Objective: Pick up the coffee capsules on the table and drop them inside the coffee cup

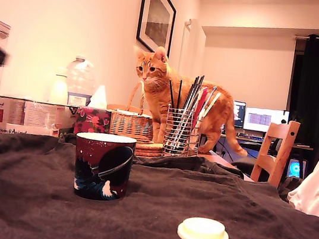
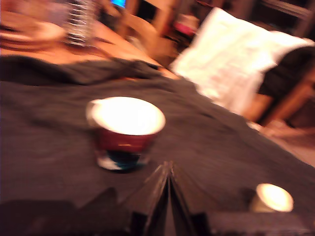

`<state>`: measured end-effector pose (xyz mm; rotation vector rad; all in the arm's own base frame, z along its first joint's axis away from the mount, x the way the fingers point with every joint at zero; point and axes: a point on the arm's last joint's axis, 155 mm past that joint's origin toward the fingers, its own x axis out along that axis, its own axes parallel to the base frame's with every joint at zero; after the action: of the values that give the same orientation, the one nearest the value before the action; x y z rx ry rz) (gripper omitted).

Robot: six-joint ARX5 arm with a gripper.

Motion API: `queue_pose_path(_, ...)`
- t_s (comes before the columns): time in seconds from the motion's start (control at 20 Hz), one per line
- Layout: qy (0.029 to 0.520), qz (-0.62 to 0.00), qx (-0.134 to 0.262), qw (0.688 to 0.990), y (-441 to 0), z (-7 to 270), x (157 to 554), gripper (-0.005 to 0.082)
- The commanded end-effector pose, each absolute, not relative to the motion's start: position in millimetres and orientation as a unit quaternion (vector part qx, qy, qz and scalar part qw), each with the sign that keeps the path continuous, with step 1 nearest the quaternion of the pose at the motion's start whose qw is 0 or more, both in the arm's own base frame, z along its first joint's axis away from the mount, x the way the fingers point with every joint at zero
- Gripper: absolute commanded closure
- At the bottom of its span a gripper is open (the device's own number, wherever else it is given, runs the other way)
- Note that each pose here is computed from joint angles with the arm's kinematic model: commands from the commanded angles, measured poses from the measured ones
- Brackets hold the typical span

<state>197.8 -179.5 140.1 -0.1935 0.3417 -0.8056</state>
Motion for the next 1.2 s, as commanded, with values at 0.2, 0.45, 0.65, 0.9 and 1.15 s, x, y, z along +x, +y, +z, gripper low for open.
queue_pose_path(0.2,0.166,-0.450,-0.044,0.877,-209,129,183,0.0790)
queue_pose_path(0.45,0.162,-0.480,-0.011,0.862,-225,121,176,0.0778)
queue_pose_path(0.65,0.179,-0.497,0.007,0.849,-236,107,171,0.0578)
queue_pose_path(0.9,0.142,-0.529,0.054,0.835,-253,107,164,0.0279)
queue_pose_path(1.15,0.149,-0.547,0.081,0.820,-264,91,159,0.0278)
